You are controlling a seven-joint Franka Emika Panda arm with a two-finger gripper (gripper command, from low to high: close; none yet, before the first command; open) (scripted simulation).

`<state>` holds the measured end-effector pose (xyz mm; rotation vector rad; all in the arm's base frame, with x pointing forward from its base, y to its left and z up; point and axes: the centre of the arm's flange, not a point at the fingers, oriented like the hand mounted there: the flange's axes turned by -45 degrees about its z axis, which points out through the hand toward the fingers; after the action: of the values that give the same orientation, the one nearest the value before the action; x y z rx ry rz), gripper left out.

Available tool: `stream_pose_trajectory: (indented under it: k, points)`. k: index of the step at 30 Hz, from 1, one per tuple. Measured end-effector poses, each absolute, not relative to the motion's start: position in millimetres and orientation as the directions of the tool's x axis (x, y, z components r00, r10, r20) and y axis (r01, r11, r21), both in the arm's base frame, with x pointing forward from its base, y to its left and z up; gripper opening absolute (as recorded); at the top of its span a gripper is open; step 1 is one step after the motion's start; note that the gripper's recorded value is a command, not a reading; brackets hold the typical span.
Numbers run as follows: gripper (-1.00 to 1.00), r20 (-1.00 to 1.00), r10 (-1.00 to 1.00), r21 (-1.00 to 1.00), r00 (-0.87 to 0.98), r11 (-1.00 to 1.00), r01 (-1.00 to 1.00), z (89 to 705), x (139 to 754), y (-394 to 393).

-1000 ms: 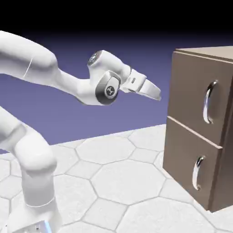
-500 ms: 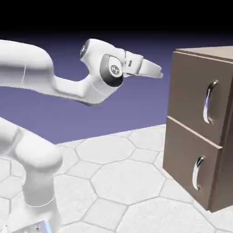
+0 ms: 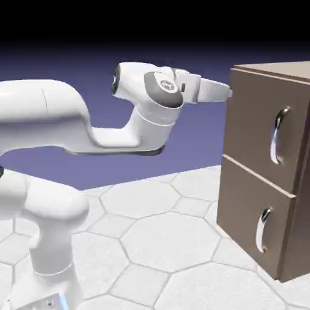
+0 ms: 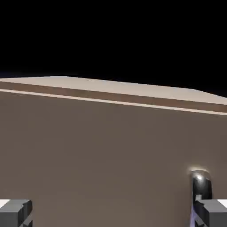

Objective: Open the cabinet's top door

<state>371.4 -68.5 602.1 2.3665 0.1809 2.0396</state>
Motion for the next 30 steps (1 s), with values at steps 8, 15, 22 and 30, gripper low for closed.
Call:
stream_pose_trajectory:
  k: [8,15,22,30]
  points:
    - [1.0,0.996,0.057,0.053,0.074,-0.997,0.06,572.7,393.7,-103.9]
    - [1.0,0.999,0.026,0.024,0.029,-0.998,0.053,530.9,421.8,-130.3]
    - [1.0,1.0,0.001,0.001,0.001,-0.998,0.059,474.5,454.7,-148.5]
    - [-1.0,1.0,0.0,0.0,0.0,-0.998,0.06,470.2,506.9,-146.3]
